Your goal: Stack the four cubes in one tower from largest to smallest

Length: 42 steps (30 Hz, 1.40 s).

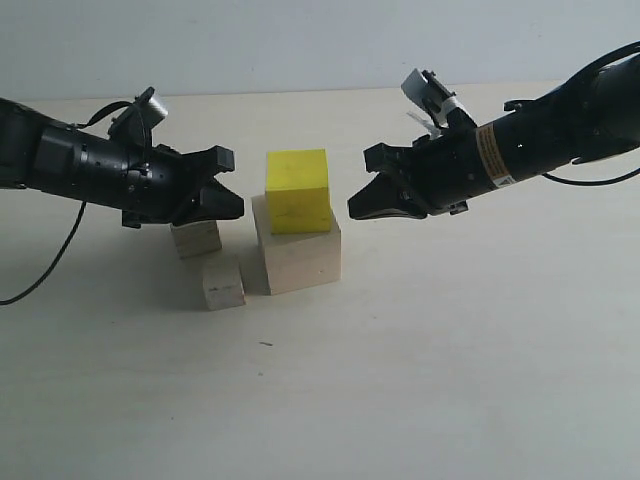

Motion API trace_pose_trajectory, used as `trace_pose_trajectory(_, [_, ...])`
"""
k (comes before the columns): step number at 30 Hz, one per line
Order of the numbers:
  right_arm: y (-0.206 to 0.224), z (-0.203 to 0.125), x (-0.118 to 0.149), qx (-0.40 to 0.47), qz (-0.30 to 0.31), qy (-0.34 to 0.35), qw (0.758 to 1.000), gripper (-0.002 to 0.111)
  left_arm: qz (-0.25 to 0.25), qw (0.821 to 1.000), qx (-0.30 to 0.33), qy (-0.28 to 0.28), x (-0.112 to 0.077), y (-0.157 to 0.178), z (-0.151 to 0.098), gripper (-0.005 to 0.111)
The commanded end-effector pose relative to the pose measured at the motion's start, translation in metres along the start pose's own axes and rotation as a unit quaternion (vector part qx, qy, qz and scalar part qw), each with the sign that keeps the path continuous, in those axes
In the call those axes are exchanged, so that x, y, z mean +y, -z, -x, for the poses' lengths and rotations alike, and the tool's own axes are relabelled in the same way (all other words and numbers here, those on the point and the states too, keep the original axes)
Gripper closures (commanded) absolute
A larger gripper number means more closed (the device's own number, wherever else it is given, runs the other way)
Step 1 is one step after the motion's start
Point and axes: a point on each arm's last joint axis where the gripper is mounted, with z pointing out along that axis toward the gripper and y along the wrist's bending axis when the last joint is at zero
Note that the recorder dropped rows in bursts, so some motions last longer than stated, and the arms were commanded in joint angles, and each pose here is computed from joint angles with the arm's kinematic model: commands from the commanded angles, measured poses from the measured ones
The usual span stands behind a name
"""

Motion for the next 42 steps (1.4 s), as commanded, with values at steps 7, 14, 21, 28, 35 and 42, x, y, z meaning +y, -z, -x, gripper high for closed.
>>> trace_pose_trajectory(7, [0.001,0.0,0.002,-0.003,0.0,0.001,1.0,0.108,-0.017,1.0,0.009,0.003,-0.005,-0.004,-0.004,0.107])
trace_pose_trajectory(14, [0.001,0.0,0.002,-0.001,0.003,0.001,1.0,0.108,-0.012,1.0,0.004,0.002,-0.005,-0.005,-0.004,0.107])
trace_pose_trajectory(21, [0.001,-0.001,0.004,0.003,0.012,0.001,1.0,0.108,-0.022,1.0,0.0,-0.002,-0.005,-0.011,0.003,0.107])
trace_pose_trajectory(28, [0.001,-0.001,0.004,0.003,0.012,0.002,1.0,0.108,-0.018,1.0,0.012,0.003,0.002,-0.019,0.0,0.107])
trace_pose_trajectory(35, [0.001,0.0,0.003,0.0,0.006,0.006,1.0,0.108,-0.03,1.0,0.006,-0.005,-0.002,-0.02,0.009,0.107])
trace_pose_trajectory(42, [0.019,0.009,0.023,-0.026,0.013,0.035,0.999,0.108,-0.047,0.999,0.023,-0.006,-0.007,-0.018,0.006,0.107])
